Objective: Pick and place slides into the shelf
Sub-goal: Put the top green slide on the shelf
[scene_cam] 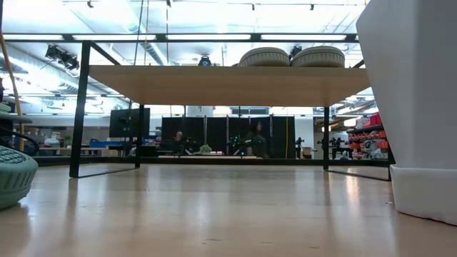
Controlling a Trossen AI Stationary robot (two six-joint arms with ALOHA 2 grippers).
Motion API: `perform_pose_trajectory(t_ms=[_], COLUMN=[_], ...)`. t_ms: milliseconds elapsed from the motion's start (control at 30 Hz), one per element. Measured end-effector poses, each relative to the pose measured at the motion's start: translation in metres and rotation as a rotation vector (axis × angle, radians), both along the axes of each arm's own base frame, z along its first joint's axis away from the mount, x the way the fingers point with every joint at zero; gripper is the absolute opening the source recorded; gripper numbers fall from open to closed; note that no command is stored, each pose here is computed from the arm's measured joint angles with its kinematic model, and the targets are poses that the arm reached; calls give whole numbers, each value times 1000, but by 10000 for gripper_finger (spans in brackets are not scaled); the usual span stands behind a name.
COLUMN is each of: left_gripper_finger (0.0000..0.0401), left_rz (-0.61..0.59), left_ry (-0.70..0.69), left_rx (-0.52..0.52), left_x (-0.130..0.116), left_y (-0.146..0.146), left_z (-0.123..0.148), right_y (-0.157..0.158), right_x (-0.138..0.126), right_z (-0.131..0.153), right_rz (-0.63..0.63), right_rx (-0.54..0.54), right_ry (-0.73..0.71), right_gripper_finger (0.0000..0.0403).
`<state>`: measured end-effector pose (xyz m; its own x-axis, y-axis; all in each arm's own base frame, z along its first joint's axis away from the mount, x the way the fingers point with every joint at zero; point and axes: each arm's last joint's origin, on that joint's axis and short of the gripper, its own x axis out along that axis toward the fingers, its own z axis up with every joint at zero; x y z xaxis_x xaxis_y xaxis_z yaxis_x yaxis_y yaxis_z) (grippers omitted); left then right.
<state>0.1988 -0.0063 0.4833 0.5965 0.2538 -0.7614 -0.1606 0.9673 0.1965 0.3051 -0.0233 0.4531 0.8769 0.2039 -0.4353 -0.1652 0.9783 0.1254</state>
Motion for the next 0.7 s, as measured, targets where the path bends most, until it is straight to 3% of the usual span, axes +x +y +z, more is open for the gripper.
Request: perform_pose_trajectory(t_ms=[400, 700], left_gripper_finger=[76, 76], left_rz=[33, 44], left_ry=[1, 18], left_rx=[130, 175], left_x=[-19, -29], left_y=[25, 37], left_z=[9, 11], right_y=[-23, -35], right_x=[-27, -27], right_z=[48, 48], right_rz=[-143, -201], right_rx=[-71, -26], right_ry=[-149, -138], right_gripper_finger=[195, 195])
